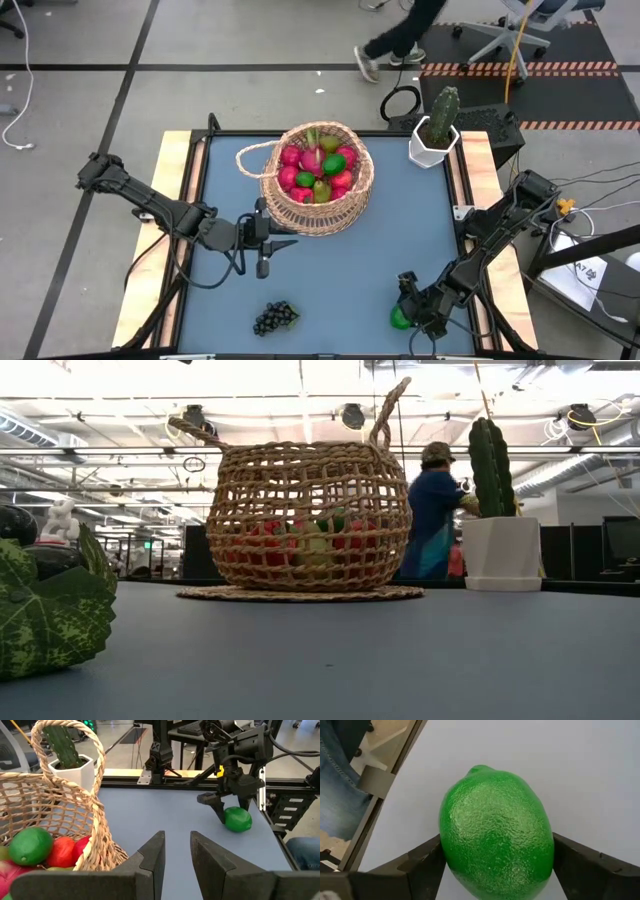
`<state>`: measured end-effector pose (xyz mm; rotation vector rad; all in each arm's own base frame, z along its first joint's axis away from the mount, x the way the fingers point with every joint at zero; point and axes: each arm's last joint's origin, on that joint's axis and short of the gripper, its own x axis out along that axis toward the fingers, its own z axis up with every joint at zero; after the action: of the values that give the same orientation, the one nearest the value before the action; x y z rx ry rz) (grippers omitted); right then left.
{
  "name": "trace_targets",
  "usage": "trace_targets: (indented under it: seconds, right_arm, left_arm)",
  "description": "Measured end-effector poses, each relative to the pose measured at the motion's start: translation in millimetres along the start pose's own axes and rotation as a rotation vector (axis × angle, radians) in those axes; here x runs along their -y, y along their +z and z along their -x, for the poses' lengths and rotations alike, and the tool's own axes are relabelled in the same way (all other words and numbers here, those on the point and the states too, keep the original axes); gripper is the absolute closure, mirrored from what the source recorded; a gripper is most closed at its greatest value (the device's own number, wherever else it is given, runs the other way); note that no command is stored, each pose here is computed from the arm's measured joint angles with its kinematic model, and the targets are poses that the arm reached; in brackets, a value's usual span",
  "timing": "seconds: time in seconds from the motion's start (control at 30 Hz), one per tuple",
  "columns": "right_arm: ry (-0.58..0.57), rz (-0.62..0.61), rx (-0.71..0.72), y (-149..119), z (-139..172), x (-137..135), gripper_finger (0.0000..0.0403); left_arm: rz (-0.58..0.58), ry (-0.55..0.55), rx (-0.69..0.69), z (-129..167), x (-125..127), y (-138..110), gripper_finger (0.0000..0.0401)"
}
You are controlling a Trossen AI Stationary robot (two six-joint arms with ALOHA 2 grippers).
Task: Build produce basket
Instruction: Put the lime into the basket
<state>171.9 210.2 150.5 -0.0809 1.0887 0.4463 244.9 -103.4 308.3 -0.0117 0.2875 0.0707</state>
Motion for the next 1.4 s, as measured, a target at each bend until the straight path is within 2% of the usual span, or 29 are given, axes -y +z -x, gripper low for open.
trace_targets:
  seconds: [1.4]
  right_arm:
    - [-0.021,-0.009,0.012,0.4,0.0,0.7,0.0095]
  left_arm:
    - [-0.002,0.0,0.002,0.0,0.0,0.2,0.0308]
